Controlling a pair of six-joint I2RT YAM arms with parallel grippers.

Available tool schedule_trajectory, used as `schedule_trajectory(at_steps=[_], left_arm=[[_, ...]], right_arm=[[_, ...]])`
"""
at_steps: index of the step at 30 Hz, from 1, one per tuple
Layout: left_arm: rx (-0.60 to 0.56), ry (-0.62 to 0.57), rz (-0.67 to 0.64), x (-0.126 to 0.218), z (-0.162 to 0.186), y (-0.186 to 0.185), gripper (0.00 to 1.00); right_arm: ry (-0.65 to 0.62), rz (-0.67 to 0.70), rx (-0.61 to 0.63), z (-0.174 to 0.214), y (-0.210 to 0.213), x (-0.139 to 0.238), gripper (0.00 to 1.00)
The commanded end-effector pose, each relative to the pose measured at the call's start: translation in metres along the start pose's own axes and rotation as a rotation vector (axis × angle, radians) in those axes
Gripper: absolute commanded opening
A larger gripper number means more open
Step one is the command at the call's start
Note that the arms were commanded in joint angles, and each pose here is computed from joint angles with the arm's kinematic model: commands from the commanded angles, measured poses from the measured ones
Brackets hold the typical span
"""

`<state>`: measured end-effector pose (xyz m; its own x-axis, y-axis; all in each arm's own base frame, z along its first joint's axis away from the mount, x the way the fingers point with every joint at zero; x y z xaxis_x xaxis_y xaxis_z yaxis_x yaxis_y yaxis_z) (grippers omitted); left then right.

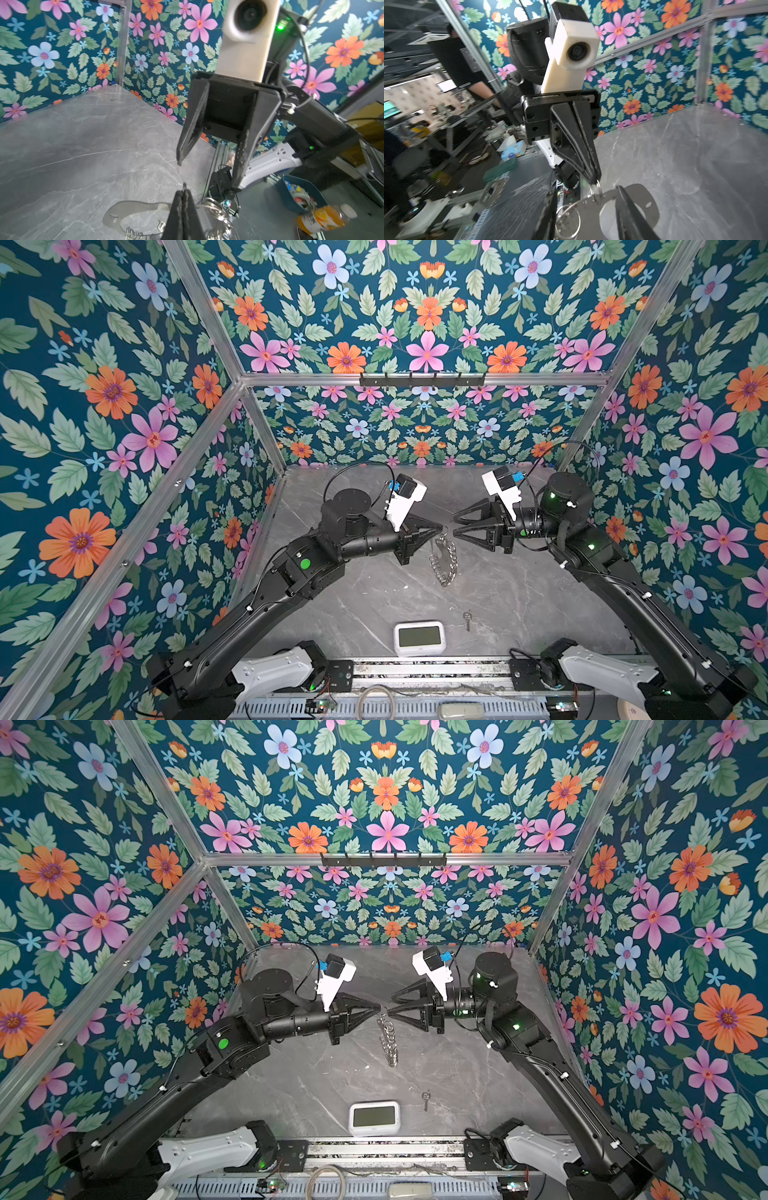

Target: Remove the keys from the keyring

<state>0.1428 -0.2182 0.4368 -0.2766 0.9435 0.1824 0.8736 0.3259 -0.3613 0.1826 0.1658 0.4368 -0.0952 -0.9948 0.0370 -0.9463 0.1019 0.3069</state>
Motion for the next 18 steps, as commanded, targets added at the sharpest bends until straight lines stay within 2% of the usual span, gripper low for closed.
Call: schedule_trajectory(at_steps=[1,7,11,18], left_arm=[[0.044,-0.089,-0.060,0.000,-0.015,0.002,0.00],[0.122,-0.088,-0.144,-0.002,-0.020,0.007,0.00],[0.157,-0.064,-0.196,-0.006,-0.022,0.012,0.00],[0.193,-0.046,-0.246,-0.009,-0.025,0.015,0.00]], right_arm=[[-0.086,0.185,-0.011,-0.008,-0.007,0.004,0.46],[-0.118,0.302,-0.005,0.000,-0.008,0.009,0.46],[-0.108,0.333,-0.012,0.003,-0.011,0.009,0.46],[-0.097,0.298,0.002,0.007,-0.010,0.006,0.46]])
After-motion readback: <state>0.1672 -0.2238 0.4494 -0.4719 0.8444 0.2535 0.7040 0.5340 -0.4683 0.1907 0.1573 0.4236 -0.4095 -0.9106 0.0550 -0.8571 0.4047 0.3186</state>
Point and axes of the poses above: each gripper's point midway between its finger pads, its own x axis back along the fingers, its own y axis along the line the jaws close on, z = x × y, the point moved 10 cm from there along x, back along the fingers, and after that the axes turned 1 degree about -x, right-handed, at the moved point
